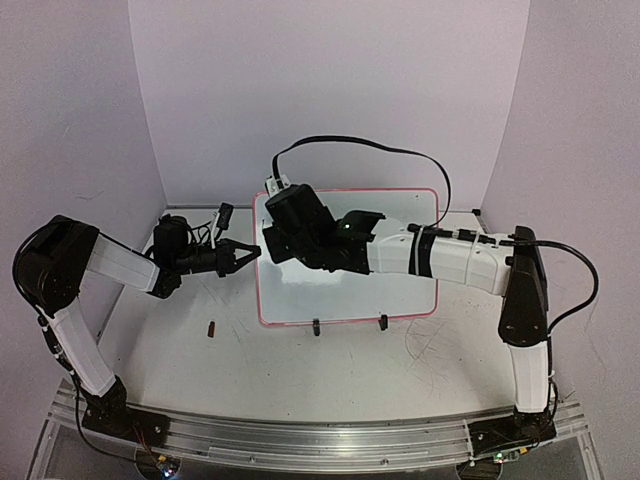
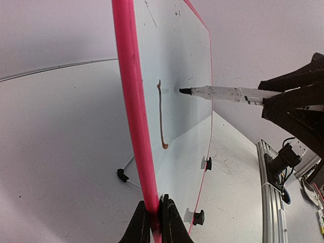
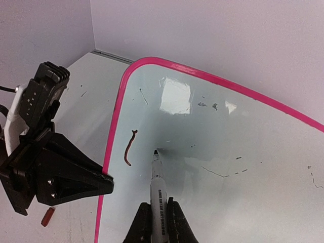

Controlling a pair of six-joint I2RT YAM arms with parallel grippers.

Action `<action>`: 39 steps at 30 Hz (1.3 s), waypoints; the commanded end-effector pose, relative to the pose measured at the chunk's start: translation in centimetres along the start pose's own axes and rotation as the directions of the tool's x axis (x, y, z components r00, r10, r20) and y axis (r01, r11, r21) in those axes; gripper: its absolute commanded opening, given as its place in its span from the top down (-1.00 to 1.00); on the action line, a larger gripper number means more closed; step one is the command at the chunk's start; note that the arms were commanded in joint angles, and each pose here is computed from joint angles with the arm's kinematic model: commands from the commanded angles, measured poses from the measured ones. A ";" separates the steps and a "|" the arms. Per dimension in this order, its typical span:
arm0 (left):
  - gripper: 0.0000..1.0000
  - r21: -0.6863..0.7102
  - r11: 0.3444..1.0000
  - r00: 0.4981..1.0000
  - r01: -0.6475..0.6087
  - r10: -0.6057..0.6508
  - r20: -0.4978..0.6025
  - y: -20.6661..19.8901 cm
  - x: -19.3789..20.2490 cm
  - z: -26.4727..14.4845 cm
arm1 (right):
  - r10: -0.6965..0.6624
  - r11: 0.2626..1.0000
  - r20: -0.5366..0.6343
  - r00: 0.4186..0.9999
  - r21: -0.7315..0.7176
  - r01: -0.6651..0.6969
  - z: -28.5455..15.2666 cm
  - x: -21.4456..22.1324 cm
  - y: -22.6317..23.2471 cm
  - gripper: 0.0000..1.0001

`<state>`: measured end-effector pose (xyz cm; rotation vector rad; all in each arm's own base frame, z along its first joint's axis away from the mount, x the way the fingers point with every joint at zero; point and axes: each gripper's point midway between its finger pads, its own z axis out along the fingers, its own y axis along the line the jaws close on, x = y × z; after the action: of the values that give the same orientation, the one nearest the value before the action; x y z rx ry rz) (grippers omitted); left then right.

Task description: Write a sentence on the whiteboard

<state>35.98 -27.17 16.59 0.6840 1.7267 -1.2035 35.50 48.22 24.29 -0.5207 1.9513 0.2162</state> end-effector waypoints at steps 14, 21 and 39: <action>1.00 -0.004 0.995 0.995 -0.098 0.098 0.019 -0.7 -0.7 0.2 | 0.033 0.999 0.006 0.999 -0.017 -0.033 0.0 -0.5 1.0 1.00; 1.00 -0.002 0.995 0.995 -0.097 0.097 0.018 -0.7 -0.7 0.2 | 0.053 0.998 0.093 0.994 -0.023 -0.051 -1.9 -4.0 0.1 1.00; 1.00 -0.001 0.995 0.995 -0.097 0.097 0.018 -0.8 -0.7 0.1 | 0.044 0.997 0.117 0.992 0.061 -0.052 -1.8 -4.1 -1.5 1.00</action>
<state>35.98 -27.17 16.58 0.6842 1.7270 -1.2038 36.02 48.34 24.46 -0.4876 1.9237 0.1938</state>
